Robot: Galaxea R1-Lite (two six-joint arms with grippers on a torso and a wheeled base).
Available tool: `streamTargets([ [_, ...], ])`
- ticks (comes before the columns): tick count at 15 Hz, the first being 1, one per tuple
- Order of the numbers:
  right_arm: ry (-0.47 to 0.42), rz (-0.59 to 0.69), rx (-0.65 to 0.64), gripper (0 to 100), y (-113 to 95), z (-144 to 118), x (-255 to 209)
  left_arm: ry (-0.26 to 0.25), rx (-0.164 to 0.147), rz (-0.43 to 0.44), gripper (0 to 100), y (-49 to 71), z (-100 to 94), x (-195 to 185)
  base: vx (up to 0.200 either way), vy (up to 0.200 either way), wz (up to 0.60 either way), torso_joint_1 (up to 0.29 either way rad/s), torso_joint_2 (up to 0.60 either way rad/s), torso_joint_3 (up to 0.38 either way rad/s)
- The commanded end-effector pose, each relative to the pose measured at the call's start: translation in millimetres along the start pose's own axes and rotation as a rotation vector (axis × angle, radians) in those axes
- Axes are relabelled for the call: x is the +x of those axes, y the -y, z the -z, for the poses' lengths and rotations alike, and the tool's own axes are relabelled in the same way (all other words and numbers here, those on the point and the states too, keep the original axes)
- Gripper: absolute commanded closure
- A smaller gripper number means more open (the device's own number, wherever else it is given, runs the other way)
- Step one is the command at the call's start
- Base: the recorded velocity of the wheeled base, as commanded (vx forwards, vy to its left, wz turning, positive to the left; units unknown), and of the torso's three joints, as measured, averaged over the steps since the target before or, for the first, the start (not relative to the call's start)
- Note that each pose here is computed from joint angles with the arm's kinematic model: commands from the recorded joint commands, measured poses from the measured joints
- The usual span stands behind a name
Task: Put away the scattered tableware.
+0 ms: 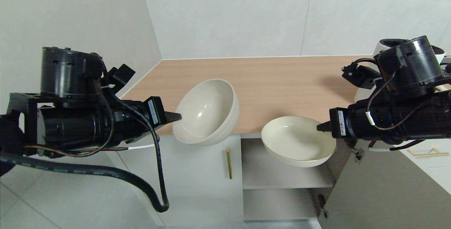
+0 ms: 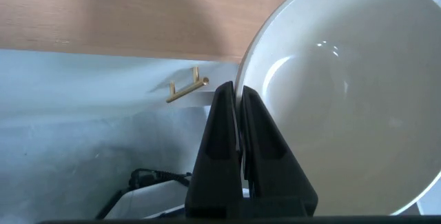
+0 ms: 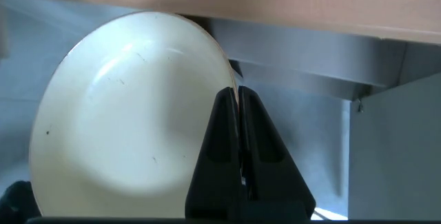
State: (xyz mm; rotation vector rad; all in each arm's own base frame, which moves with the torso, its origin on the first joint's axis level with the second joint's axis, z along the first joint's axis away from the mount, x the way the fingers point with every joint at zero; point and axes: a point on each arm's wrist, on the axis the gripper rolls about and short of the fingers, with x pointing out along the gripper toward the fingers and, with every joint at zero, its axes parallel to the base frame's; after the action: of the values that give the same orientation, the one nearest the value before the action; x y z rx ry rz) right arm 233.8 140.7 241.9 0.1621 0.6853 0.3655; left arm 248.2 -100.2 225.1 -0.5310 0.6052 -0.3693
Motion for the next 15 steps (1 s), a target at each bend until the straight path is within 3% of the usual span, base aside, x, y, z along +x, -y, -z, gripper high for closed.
streamTargets([
  [1, -0.009, 0.006, -0.001, 100, 0, 2, 2, 0.0, 0.001, 0.001, 100, 0.3, 0.4, -1, -0.2, 0.0, 0.0, 0.017, 0.0, 0.002],
  [5, -0.022, 0.016, -0.01, 100, 1, 3, 9, -0.011, 0.027, -0.008, 100, -2.1, 3.1, 2, 0.0, 0.0, 0.0, 0.0, 0.0, 0.0],
  [15, -0.04, 0.043, -0.01, 100, 3, 5, 25, -0.025, 0.024, -0.015, 100, -4.2, 4.7, 7, 0.0, 0.0, 0.0, -0.014, 0.03, 0.019],
])
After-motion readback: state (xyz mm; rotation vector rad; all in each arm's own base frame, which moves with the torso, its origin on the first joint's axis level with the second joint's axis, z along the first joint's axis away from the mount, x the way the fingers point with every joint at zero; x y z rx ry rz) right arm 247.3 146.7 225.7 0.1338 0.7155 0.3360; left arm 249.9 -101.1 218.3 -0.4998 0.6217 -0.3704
